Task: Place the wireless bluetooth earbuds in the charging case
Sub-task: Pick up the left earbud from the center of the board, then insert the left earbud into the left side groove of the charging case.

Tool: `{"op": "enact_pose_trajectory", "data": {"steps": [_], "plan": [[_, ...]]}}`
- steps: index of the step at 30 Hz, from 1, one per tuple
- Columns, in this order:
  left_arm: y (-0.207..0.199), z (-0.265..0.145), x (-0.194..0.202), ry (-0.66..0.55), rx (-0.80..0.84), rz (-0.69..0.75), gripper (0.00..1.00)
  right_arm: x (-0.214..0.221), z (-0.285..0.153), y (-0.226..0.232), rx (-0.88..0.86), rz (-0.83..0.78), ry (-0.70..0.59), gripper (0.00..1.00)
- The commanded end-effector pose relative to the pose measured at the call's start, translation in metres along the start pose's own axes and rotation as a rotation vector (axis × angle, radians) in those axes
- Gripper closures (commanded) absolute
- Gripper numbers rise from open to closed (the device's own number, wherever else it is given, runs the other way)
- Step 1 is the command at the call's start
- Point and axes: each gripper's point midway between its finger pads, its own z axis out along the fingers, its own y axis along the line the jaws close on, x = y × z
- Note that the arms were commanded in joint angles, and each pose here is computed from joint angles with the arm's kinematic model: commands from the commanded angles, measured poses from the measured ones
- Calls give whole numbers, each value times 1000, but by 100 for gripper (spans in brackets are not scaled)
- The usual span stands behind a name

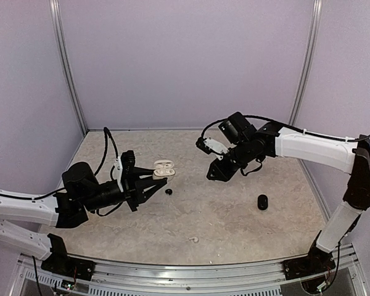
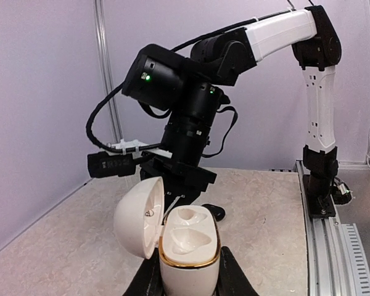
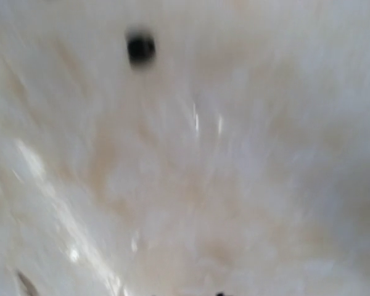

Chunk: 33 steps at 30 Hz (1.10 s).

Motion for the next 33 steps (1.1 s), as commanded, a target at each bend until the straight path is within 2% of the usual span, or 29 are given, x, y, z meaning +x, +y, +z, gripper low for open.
{"op": "enact_pose_trajectory", "data": {"steps": [1, 8, 14, 22, 33], "plan": [[15, -2, -16, -84, -96, 96, 88, -55, -49, 11, -23, -51, -291, 84], [15, 1, -17, -98, -95, 155, 90, -89, -129, 57, -136, -261, -619, 82], [15, 3, -20, -115, -112, 179, 90, -99, -168, 101, -262, -370, -764, 83], [16, 7, -24, -134, -134, 200, 90, -107, -184, 137, -388, -384, -853, 83], [32, 6, -31, -185, -282, 192, 91, -125, -171, 147, -451, -228, -902, 83]]}}
